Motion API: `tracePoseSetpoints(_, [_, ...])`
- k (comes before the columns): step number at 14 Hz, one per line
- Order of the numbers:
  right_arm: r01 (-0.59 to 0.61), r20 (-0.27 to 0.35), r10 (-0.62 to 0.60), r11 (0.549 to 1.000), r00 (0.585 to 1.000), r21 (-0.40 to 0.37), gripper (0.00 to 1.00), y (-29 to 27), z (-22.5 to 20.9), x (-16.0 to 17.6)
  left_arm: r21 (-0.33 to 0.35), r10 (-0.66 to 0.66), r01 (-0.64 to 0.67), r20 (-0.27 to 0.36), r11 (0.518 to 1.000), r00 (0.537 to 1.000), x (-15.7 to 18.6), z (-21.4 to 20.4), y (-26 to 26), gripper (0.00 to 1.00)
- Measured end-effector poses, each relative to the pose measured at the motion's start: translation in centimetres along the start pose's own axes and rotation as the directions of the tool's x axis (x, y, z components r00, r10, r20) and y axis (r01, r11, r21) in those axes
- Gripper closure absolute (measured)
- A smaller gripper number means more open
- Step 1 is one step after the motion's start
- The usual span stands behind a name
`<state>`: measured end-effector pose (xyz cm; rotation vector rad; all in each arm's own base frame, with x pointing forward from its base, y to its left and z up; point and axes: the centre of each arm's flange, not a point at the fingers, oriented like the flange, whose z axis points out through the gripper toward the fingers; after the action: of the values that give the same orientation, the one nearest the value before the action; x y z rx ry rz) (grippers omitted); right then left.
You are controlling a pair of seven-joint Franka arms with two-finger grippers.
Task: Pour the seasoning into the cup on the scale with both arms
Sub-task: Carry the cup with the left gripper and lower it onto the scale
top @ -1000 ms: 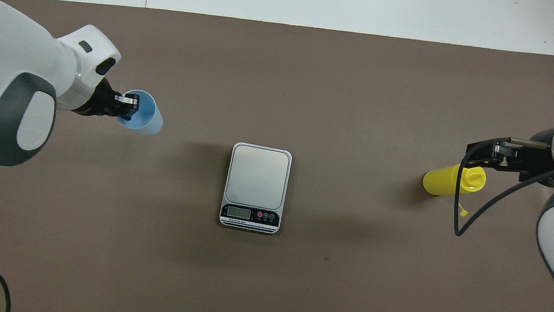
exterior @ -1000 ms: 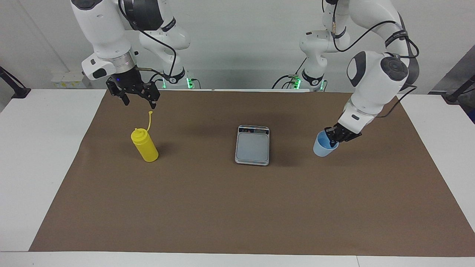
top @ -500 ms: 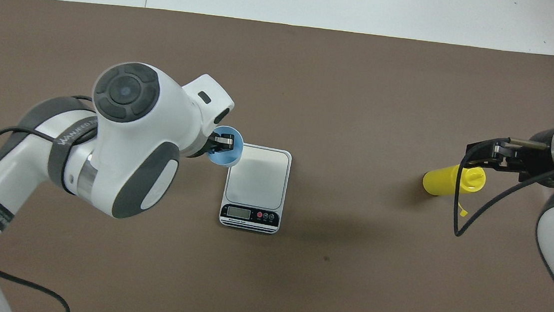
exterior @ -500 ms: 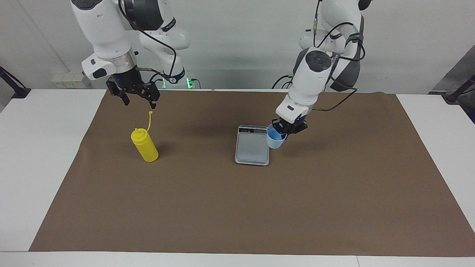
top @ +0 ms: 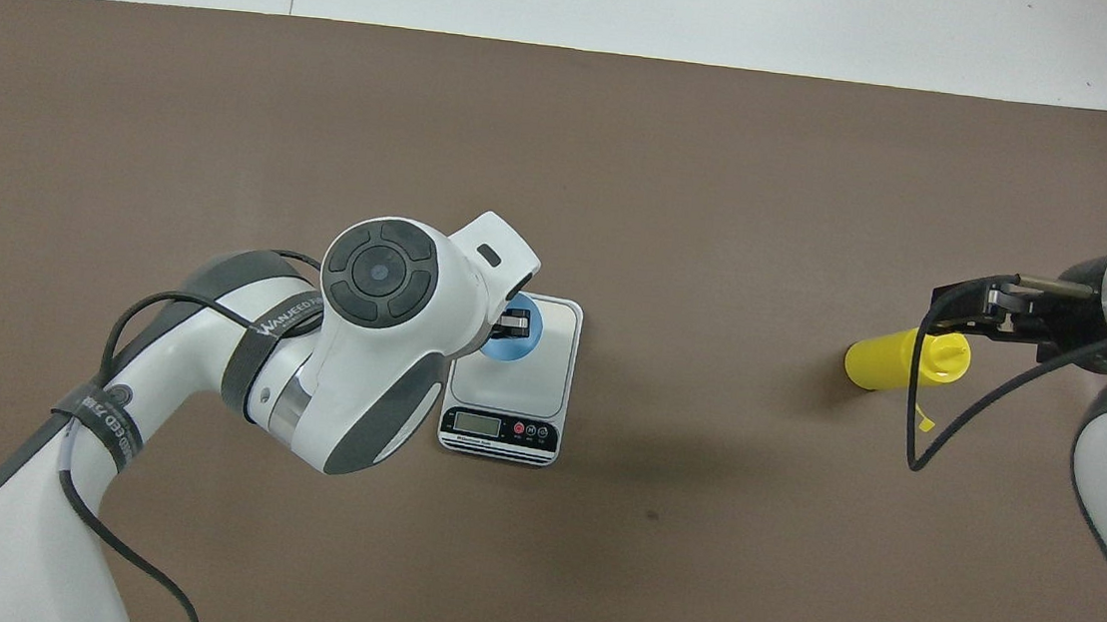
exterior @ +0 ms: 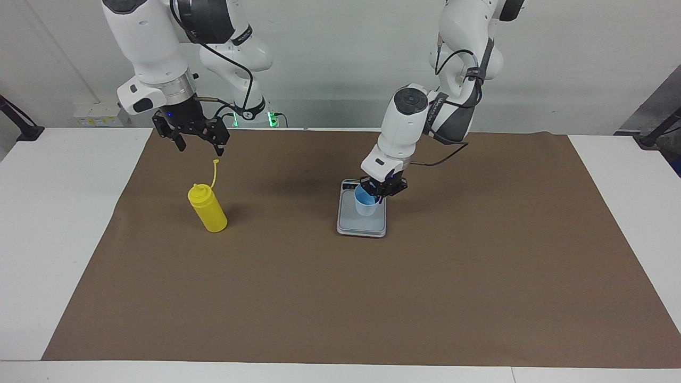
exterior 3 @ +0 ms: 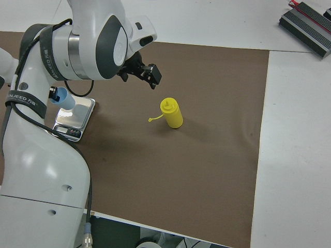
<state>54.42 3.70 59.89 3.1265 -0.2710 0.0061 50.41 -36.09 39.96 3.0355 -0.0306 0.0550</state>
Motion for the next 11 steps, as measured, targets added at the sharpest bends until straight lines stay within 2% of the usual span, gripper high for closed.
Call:
tracePoseSetpoints(9, [0.0,0.0,0.0,1.0,1.0,0.0,0.0,0.0,0.0,0.0,-0.013,0.014,-0.014,-0.015,1.0,1.0,-0.9,1.9,0.7,0.97])
tracePoseSetpoints(10, [0.0,0.0,0.0,1.0,1.0,0.0,0.0,0.0,0.0,0.0,-0.013,0.014,-0.014,-0.015,1.0,1.0,-0.8,2.1,0.7,0.92])
tracePoseSetpoints(11, [0.0,0.0,0.0,1.0,1.0,0.0,0.0,0.0,0.0,0.0,-0.008,0.019,-0.019,-0.018,1.0,1.0,-0.8,2.1,0.7,0.8])
